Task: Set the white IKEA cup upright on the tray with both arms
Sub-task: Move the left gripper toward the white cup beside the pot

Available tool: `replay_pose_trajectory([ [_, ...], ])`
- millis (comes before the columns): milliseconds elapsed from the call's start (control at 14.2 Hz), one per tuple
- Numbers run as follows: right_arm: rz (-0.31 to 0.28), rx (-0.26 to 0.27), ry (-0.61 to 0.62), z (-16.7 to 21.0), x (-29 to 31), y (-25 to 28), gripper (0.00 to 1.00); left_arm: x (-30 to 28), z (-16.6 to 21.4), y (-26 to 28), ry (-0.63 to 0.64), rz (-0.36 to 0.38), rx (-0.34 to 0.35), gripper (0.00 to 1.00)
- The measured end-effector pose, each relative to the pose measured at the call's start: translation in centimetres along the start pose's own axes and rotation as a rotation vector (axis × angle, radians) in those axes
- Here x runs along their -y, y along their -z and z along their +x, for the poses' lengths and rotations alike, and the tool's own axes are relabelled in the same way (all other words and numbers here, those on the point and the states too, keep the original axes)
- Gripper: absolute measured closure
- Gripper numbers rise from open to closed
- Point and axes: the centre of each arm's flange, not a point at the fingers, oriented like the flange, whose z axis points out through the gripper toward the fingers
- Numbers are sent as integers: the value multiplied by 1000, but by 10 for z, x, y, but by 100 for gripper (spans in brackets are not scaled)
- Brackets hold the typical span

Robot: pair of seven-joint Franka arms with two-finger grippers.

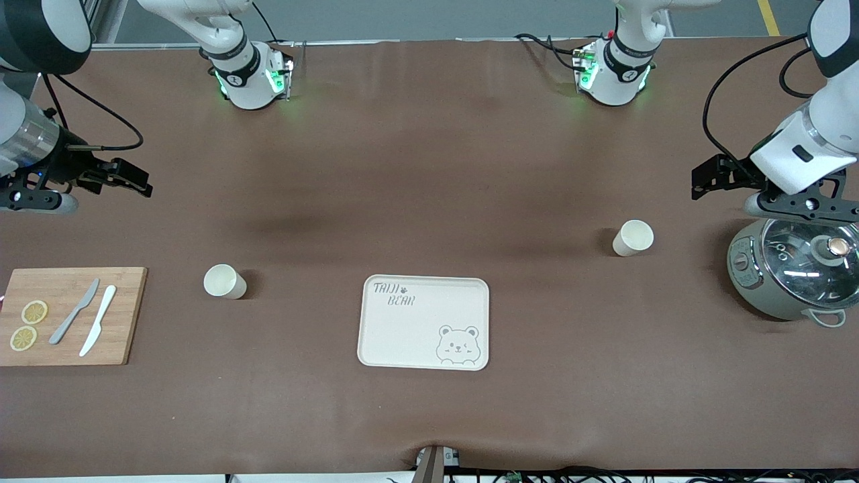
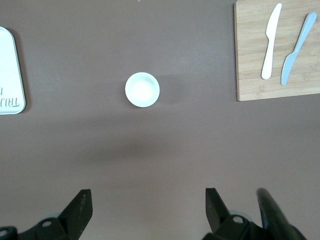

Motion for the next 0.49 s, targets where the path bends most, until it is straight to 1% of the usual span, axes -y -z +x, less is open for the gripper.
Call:
replay_pose_trajectory([
  [494,0,0,0,0,0,0,0,-1,1,-2,-3,0,0,0],
])
